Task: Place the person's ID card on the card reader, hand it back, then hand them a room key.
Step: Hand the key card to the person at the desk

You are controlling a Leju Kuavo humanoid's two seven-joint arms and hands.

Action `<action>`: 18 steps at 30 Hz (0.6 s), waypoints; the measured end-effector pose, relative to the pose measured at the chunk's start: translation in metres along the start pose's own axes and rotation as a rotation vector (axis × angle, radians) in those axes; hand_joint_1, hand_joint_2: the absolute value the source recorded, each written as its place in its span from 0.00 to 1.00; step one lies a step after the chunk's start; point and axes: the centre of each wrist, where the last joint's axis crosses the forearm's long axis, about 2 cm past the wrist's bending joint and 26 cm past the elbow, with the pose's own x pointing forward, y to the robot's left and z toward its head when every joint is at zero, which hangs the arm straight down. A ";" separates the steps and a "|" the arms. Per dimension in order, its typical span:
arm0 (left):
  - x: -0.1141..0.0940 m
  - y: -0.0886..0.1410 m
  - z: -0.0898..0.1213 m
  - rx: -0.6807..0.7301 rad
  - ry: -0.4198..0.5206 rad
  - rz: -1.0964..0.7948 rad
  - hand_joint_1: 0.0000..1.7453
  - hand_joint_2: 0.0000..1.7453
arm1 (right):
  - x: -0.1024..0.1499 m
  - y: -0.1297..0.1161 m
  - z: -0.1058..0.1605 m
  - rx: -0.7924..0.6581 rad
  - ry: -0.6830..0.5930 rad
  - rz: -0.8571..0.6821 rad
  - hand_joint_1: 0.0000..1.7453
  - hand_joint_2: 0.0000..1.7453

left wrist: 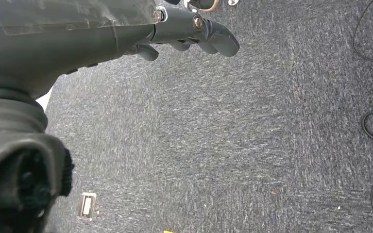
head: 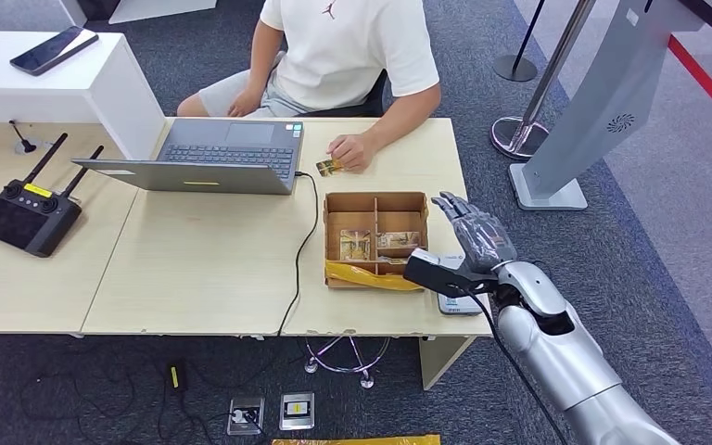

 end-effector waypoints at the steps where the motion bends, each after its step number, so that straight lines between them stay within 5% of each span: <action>1: 0.000 0.000 0.000 -0.001 0.000 0.000 0.00 0.00 | 0.001 0.000 -0.002 -0.003 -0.005 -0.002 0.00 1.00; 18: 0.002 -0.007 0.001 -0.015 -0.005 -0.005 0.00 0.00 | 0.007 0.012 -0.014 0.022 -0.004 -0.032 0.00 1.00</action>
